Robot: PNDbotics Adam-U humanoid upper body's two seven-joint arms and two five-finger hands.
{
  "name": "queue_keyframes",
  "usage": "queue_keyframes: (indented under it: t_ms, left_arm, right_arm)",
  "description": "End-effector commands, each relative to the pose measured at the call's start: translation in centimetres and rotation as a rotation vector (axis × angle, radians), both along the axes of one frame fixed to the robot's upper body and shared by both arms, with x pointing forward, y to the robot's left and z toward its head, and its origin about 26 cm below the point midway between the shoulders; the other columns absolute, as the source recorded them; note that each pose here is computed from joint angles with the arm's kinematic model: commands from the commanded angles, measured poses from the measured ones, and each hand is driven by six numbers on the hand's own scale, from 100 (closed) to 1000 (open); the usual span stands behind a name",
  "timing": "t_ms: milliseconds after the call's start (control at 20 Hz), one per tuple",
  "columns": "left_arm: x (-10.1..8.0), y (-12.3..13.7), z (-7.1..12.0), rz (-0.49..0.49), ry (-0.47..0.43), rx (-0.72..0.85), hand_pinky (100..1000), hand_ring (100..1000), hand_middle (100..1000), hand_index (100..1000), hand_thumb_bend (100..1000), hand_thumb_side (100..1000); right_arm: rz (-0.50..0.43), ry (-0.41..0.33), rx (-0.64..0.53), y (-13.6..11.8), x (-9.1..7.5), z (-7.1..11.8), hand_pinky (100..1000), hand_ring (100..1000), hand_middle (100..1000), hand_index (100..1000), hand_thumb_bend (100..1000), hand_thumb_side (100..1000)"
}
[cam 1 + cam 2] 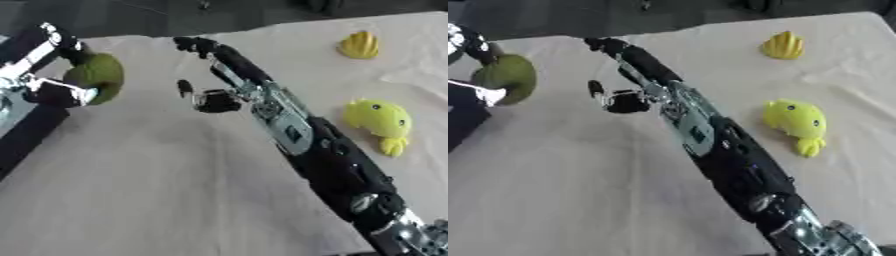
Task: Pick up the objects with one hand, pass them to the other hand, and then place them into the box on the other side of the table.
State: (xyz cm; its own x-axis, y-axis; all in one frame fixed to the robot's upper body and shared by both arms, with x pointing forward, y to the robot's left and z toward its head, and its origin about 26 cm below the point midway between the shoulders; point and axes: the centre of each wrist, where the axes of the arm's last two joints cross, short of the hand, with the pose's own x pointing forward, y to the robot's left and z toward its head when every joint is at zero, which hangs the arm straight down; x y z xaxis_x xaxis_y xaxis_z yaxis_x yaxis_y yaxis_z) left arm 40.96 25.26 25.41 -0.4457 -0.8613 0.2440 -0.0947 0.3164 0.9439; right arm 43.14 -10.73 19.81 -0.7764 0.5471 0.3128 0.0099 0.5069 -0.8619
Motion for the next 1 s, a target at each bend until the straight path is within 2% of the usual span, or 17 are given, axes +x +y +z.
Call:
queue_keyframes:
  t_ms: [50,350,500,750,1000]
  left_arm:
    - [-0.8,3.2,2.5,0.091,-0.072,-0.038,725,536,436,406,218,100]
    - [-1.7,7.2,2.8,0.225,-0.083,-0.113,730,534,438,409,182,100]
    - [-2.0,9.0,2.4,0.292,-0.078,-0.134,730,535,440,411,180,100]
    - [-1.6,11.7,1.3,0.396,-0.059,-0.155,737,541,447,420,159,100]
    - [-0.9,13.3,0.2,0.476,-0.075,-0.134,730,550,461,446,180,100]
  right_arm:
    - [-0.020,-0.024,0.021,-0.3,0.2,1.5,839,891,843,950,100,189]
    - [-0.044,-0.016,0.048,-0.5,0.2,2.0,832,880,827,928,100,152]
    - [-0.052,-0.020,0.054,-0.6,0.2,2.1,831,878,825,924,100,143]
    - [-0.051,-0.032,0.069,-0.8,0.0,2.7,830,875,822,921,100,134]
    - [-0.063,-0.032,0.085,-1.3,0.0,2.9,829,873,820,918,100,146]
